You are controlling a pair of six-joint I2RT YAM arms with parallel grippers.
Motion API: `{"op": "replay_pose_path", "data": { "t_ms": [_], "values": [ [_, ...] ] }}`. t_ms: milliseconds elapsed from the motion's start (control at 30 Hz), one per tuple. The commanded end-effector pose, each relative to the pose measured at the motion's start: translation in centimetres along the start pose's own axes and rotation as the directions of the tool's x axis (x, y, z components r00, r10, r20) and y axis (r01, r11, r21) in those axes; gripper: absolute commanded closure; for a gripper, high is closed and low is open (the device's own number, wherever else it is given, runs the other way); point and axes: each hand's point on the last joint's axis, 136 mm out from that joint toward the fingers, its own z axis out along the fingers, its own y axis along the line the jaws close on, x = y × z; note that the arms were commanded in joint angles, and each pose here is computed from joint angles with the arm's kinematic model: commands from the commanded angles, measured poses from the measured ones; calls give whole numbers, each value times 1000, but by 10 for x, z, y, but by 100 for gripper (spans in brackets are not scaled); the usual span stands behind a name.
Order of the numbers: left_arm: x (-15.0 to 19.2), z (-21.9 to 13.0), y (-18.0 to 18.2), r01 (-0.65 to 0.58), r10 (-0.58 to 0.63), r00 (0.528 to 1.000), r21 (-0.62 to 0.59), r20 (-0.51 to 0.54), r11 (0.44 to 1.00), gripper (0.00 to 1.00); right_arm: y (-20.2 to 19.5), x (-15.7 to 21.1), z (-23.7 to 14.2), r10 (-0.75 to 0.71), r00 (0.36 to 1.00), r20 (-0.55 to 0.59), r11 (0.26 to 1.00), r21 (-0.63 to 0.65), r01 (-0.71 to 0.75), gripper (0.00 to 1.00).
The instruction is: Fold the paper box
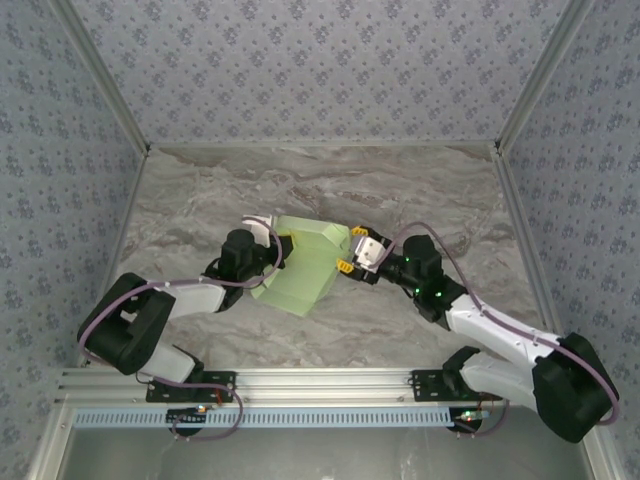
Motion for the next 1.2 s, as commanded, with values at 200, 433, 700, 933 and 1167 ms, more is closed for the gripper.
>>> {"op": "replay_pose_path", "data": {
  "t_ms": [200,433,700,933,1167],
  "values": [
    [-19,1,-7,34,-36,998,25,49,999,100,-1,-4,12,61,997,45,996,56,-63,37],
    [-21,1,0,58,-58,997,16,43,998,100,18,-27,-11,137,986,90,976,-185,-119,27],
    [-31,-7,-1,48,-48,999,-10,9,999,100,8,-22,-39,145,989,39,972,-194,-135,23],
    [-30,-11,-10,31,-30,999,34,-18,999,100,-6,-27,-52,303,952,32,921,-265,-285,26],
    [-31,-11,-13,9,-7,999,47,-31,999,100,-17,-30,-64,424,905,13,850,-349,-394,27]
  ]
}}
